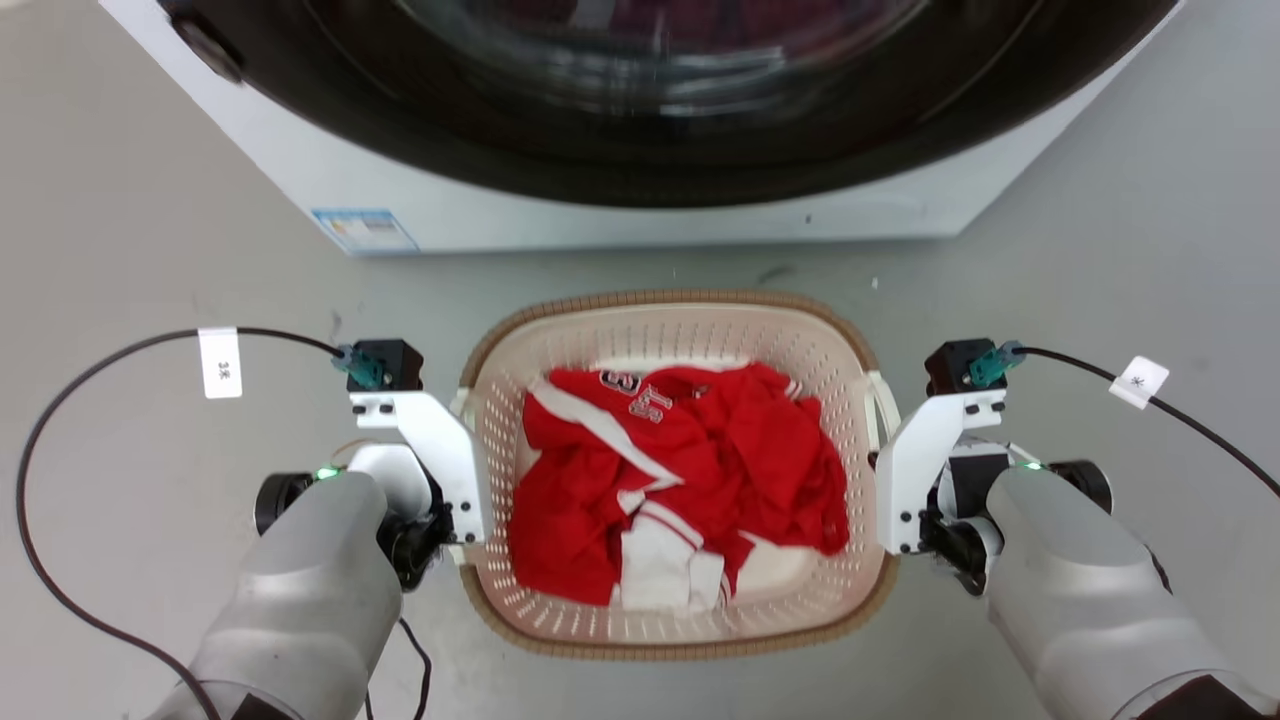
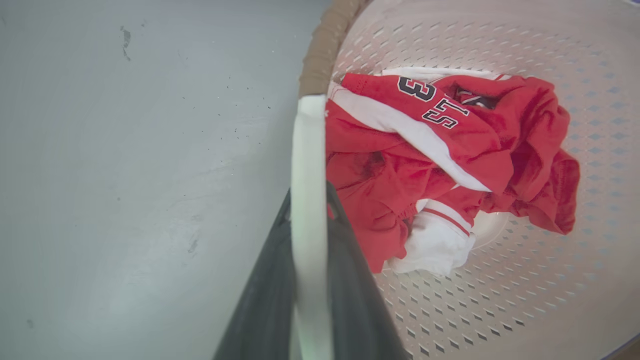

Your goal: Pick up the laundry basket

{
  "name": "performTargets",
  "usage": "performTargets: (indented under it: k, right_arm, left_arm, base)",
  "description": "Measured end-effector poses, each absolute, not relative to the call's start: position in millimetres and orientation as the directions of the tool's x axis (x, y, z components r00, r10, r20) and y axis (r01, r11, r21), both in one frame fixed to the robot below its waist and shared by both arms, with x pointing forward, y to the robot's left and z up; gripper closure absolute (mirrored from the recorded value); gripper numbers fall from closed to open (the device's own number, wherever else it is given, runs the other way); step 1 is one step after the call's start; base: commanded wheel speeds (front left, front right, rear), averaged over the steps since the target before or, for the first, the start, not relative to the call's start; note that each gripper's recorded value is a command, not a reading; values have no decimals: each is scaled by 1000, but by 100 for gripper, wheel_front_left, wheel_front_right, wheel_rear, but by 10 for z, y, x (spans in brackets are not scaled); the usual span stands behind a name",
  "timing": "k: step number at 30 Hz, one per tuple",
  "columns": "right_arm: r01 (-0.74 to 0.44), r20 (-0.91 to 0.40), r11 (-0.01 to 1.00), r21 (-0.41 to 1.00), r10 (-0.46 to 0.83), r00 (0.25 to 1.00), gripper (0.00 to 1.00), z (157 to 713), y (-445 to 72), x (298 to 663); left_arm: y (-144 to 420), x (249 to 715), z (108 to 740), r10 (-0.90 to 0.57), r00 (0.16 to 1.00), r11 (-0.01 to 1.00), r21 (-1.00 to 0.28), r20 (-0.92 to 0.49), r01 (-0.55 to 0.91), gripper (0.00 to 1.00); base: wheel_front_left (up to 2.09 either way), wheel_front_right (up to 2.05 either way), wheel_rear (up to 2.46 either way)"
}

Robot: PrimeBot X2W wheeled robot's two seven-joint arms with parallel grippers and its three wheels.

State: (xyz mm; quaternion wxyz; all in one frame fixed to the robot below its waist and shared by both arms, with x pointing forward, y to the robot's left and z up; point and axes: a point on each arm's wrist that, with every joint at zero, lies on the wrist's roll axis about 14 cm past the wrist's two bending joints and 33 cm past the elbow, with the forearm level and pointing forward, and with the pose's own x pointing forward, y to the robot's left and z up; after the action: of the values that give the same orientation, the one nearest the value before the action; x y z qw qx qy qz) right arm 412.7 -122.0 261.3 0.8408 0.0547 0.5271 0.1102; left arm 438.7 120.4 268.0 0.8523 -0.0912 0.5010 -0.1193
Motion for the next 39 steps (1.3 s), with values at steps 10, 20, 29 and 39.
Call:
performTargets:
  k: [10, 20, 29, 39]
  right_arm:
    - [-138, -873, 968, 210, 249, 420, 100, 3145, -1202, 4057]
    - [-120, -889, 966, 227, 256, 381, 100, 3481, -1216, 3841]
    - [-105, -905, 965, 240, 262, 336, 100, 3602, -1228, 3580]
    - [-102, -910, 964, 246, 266, 318, 100, 3611, -1219, 3452]
  left_arm:
    - [1217, 4232, 3206, -308, 484, 950, -291, -819, 112, 100]
    - [1223, 4094, 3603, -320, 489, 947, -292, -812, 134, 100]
    - [1226, 3883, 3728, -320, 479, 947, -289, -817, 140, 100]
    - [1240, 3730, 3714, -317, 465, 948, -289, -826, 133, 100]
  base:
    - [0, 0, 0]
    - [0, 0, 0]
    - [0, 0, 0]
    - [0, 0, 0]
